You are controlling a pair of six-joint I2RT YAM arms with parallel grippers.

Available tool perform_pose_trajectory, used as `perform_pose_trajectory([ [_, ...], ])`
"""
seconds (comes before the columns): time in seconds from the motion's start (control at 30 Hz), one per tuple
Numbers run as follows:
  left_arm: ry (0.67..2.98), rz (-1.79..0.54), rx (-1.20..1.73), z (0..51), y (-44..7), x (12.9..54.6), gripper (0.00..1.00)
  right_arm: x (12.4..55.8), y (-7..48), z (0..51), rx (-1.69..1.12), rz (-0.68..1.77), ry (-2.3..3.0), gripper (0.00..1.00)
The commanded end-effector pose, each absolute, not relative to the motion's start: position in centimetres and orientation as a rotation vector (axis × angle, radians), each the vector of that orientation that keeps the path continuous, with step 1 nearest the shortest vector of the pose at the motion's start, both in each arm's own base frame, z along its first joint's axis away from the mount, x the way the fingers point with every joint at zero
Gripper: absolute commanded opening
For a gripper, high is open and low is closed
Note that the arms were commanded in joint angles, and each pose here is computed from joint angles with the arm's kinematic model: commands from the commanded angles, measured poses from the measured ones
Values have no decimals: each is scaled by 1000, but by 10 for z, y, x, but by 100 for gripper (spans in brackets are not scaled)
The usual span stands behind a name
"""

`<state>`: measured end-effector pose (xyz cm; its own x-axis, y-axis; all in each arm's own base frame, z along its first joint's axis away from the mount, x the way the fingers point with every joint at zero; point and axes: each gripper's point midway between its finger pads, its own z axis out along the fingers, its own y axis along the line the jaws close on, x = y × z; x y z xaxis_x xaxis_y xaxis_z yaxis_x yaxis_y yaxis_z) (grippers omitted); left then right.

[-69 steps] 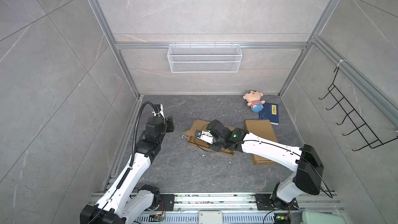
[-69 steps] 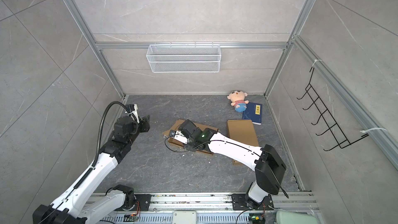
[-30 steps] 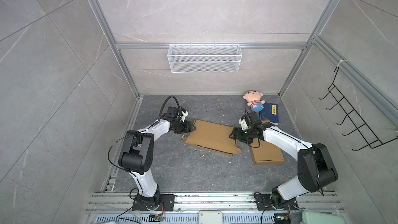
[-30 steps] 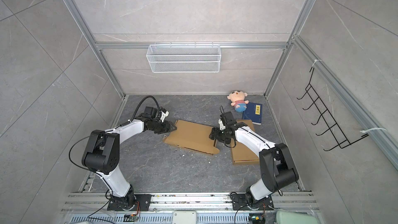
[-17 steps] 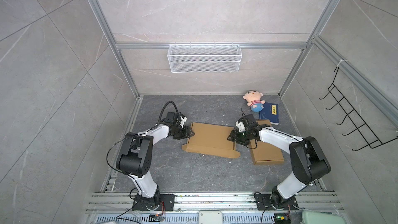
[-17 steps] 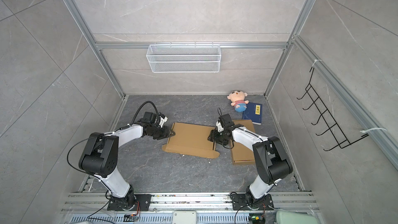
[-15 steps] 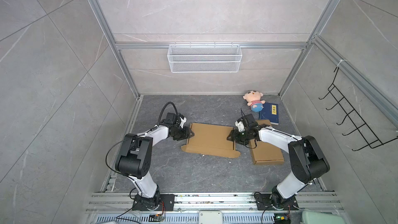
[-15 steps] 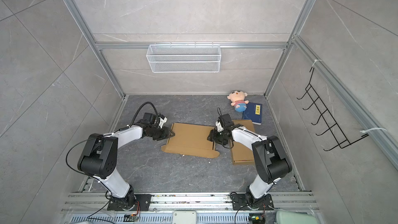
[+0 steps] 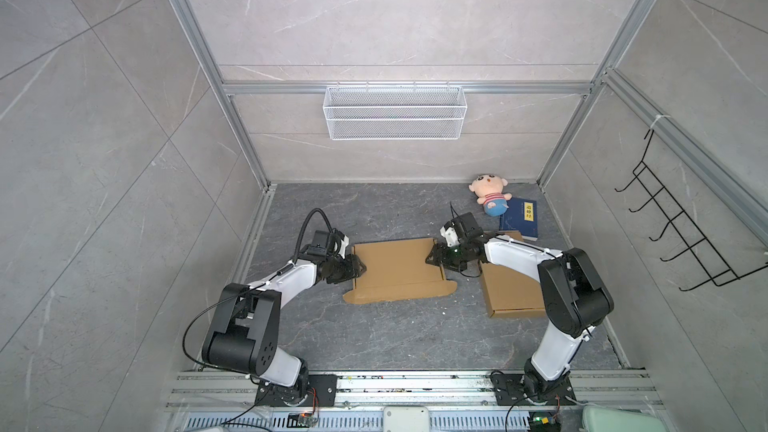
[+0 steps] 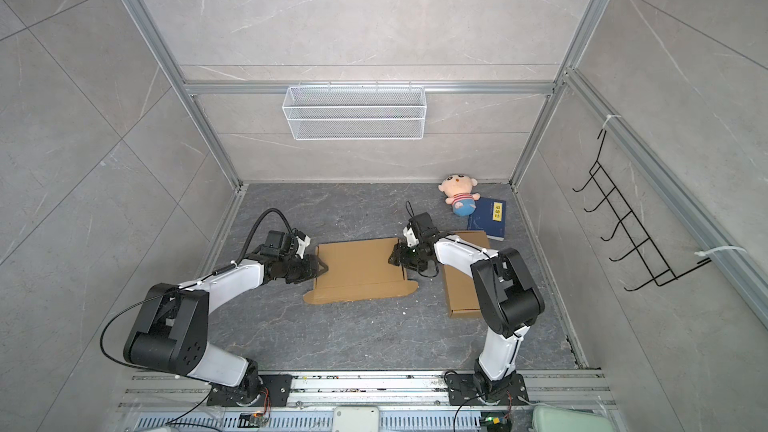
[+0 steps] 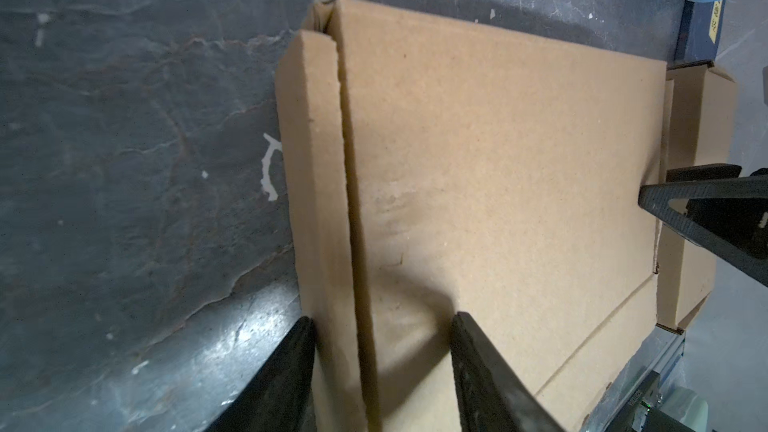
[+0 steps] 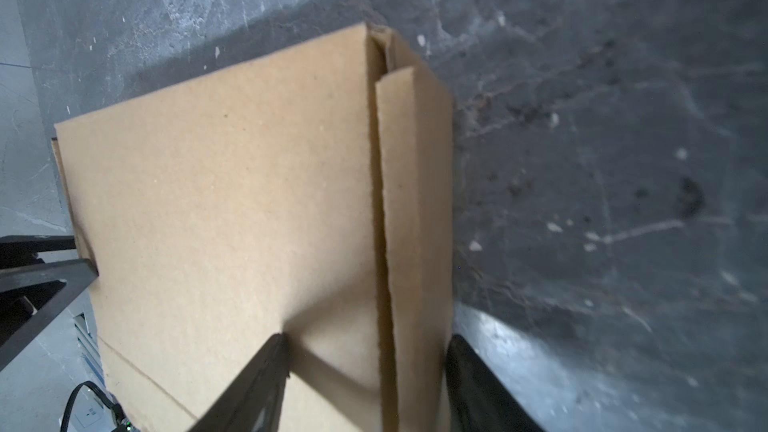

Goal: Fold the paper box
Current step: 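Grip the closed box's side edges with both grippers and square it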

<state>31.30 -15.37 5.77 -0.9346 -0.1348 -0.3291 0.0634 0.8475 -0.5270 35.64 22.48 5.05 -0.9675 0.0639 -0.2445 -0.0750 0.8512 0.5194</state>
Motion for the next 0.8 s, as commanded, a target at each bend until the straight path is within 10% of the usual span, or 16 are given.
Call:
perform_pose_trajectory([
  [0.0, 2641, -747, -95, 68, -148, 313, 60, 353, 223, 43, -67, 749, 2804, 66],
  [0.3, 2459, -815, -149, 108, -139, 312, 71, 335, 222, 75, -194, 864, 2772, 73],
  [0.77, 2542, -741, -252, 64, -127, 294, 57, 324, 205, 27, -120, 710, 2884, 63],
])
